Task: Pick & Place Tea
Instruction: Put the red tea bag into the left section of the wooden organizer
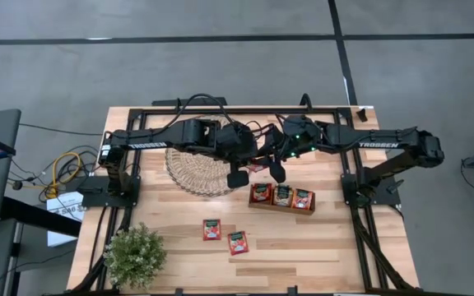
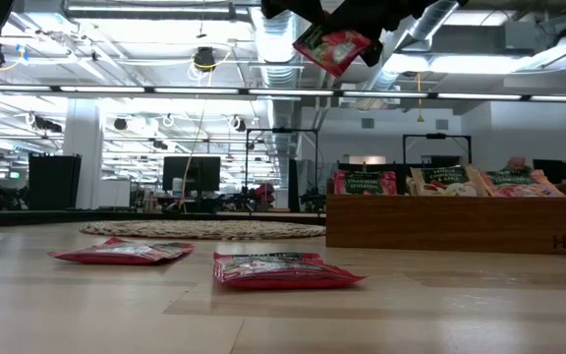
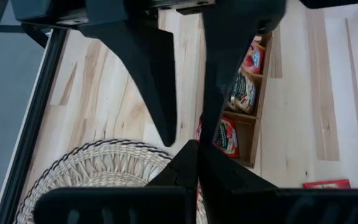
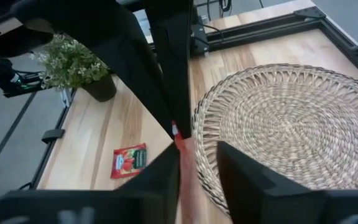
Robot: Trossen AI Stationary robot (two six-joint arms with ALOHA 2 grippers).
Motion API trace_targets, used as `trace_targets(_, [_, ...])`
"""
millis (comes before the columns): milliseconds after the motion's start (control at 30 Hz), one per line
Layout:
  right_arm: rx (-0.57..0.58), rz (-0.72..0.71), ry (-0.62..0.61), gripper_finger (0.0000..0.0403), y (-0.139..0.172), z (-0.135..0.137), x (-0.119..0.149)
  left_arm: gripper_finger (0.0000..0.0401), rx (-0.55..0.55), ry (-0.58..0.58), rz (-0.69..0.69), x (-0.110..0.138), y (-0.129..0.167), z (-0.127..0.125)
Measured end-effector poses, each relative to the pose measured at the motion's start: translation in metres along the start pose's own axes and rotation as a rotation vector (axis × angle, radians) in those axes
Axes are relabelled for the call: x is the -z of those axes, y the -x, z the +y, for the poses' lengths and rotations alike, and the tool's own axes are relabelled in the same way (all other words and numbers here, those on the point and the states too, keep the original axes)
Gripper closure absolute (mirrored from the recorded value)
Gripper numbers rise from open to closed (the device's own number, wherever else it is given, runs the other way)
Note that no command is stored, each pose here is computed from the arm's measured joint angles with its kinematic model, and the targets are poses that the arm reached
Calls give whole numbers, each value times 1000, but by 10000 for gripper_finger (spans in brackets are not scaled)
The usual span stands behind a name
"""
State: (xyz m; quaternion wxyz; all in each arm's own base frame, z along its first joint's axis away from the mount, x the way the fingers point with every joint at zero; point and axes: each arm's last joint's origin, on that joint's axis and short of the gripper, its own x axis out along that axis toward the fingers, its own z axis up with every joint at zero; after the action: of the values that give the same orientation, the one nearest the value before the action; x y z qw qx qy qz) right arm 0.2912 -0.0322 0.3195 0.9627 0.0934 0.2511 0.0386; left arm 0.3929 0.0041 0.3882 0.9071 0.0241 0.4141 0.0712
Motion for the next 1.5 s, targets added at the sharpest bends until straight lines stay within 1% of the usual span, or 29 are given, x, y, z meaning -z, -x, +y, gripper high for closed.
trace_targets(167, [-4, 1, 3, 380, 0, 1, 0, 401, 0, 1, -3, 0, 0, 0])
trace_targets(233, [-8, 1, 13, 396, 0, 3, 0, 401, 14, 0, -3, 0, 0, 0])
trace_targets(400, [-13, -2, 26, 401, -1, 7, 0, 401, 21, 3, -6, -1, 0, 0])
trace_targets(500, [20, -4, 36, 402, -2, 10, 1, 401, 17, 0, -6, -1, 0, 0])
trace_targets(633, [34, -5, 31, 402, -3, 13, 1, 394, 16, -20, -8, -1, 0, 0])
trace_targets(800, [34, -7, 20, 402, -3, 13, 1, 355, 9, -25, -7, -1, 0, 0])
trace_targets(933, [39, -9, -4, 403, -2, 13, 1, 309, -60, -25, 10, 1, 0, 2])
trace_targets(1000, [39, -9, -15, 403, -2, 15, 1, 288, -91, -28, 34, 4, 2, 3])
trace_targets(1067, [57, 9, -37, 403, -3, 18, 3, 271, -100, -43, 82, 9, 5, 4])
trace_targets(1167, [88, 37, -63, 403, -4, 28, 8, 256, -114, -56, 143, 16, 12, 5])
trace_targets(1267, [131, 22, -78, 403, -9, 44, 16, 252, -153, -62, 204, 22, 15, 7])
trace_targets(1400, [240, 9, -111, 403, -15, 65, 34, 251, -177, -33, 216, 23, 17, 10])
trace_targets(1500, [317, -51, -141, 403, -18, 81, 47, 251, -173, -28, 216, 23, 16, 10])
